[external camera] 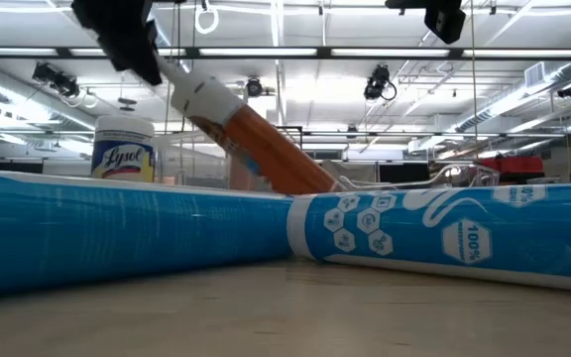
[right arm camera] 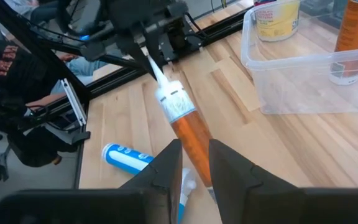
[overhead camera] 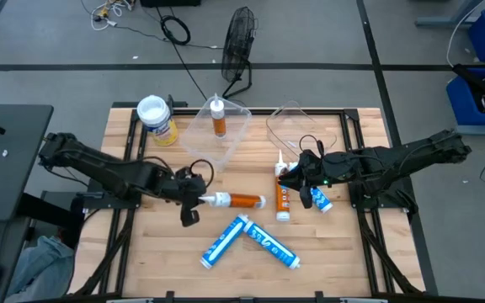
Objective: Pick & place silicon tubes, Sealant and Lysol wipes
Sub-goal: Put the left orange sealant into the left transparent bin
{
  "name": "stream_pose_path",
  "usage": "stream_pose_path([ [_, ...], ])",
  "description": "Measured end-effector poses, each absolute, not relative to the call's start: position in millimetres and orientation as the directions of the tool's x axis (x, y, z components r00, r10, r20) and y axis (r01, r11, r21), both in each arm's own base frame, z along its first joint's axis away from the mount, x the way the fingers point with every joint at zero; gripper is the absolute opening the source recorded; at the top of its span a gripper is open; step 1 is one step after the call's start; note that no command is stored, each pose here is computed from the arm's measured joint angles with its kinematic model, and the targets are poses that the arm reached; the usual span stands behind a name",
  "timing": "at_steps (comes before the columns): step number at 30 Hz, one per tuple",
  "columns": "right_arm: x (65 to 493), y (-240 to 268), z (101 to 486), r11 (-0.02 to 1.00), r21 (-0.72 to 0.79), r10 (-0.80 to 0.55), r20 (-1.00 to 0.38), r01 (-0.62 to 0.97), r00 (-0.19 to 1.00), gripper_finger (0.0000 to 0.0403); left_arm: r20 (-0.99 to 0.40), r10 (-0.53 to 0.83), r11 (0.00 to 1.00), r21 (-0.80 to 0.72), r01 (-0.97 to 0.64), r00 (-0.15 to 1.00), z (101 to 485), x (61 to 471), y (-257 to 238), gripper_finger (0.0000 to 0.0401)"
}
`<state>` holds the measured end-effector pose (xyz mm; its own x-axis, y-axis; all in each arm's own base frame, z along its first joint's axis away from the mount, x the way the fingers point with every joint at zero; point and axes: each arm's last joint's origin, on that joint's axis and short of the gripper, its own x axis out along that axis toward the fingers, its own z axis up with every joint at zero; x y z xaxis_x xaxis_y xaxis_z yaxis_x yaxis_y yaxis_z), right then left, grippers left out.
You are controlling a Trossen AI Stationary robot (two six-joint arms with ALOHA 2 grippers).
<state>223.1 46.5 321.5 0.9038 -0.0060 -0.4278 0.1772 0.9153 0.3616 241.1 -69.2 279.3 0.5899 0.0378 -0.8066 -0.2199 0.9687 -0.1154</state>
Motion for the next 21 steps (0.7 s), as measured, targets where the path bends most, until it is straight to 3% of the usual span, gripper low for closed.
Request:
stream_pose_path([
  [7, 223, 47, 321, 0.916, 0.360, -0.006, -0.429, 0.177, 0.903, 0.0084, -0.768, 0.048, 0.969, -0.118, -0.216, 0.638, 300, 247, -62, 0.0001],
  [21, 223, 47, 321, 0.916, 0.367, 0.019, -0.436, 0.159, 0.900, 0.0084, -0.752, 0.044, 0.973, -0.117, -0.199, 0.658, 309, 249, -61, 0.0002],
])
